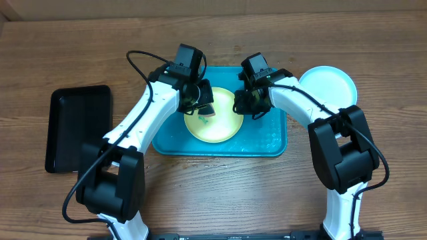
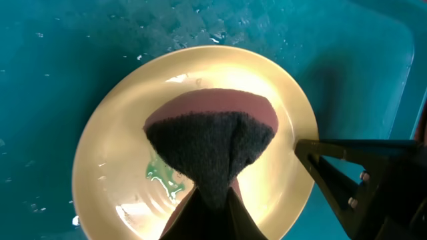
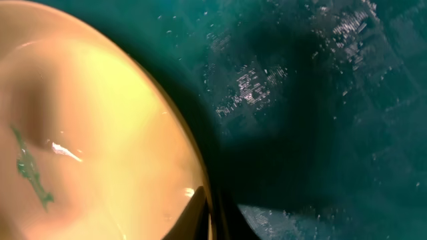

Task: Clean dirty plates on tray and stack at the side
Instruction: 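Scrub the yellow plate with the left-held sponge while right gripper holds it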

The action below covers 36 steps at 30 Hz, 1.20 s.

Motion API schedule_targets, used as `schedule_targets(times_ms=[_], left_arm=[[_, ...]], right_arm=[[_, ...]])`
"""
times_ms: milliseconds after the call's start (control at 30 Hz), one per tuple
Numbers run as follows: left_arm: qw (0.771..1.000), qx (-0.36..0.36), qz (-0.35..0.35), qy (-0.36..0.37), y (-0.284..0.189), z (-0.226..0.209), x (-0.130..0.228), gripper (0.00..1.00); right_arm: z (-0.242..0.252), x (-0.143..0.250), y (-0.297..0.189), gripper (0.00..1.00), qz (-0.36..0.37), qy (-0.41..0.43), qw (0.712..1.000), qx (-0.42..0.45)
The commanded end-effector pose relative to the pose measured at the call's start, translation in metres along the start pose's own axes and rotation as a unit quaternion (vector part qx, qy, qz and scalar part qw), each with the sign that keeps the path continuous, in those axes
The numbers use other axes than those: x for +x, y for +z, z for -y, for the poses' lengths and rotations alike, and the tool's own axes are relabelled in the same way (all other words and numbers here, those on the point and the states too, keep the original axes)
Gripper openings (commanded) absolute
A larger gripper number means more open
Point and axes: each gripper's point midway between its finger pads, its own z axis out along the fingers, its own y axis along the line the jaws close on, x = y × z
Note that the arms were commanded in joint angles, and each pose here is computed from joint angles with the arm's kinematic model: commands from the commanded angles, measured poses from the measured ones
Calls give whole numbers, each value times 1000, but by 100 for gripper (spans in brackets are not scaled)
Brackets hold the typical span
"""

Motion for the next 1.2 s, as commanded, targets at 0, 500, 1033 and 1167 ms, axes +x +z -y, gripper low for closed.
schedule_targets(times_ms=[0,500,1033,1167], left_arm=[[1000,-1,-16,-13,16,3,13,7],[999,-5,-33,19,59,8,24,35],[997,-11,-47,54,51,11,27,23],[997,-17,-53,56,51,10,32,20]], right_arm=[[2,3,4,4,-3,17,1000,2],[1,1,4,4,0,23,1000,2],[1,0,4,4,3,21,1000,2],[1,0,3,4,3,21,1000,2]])
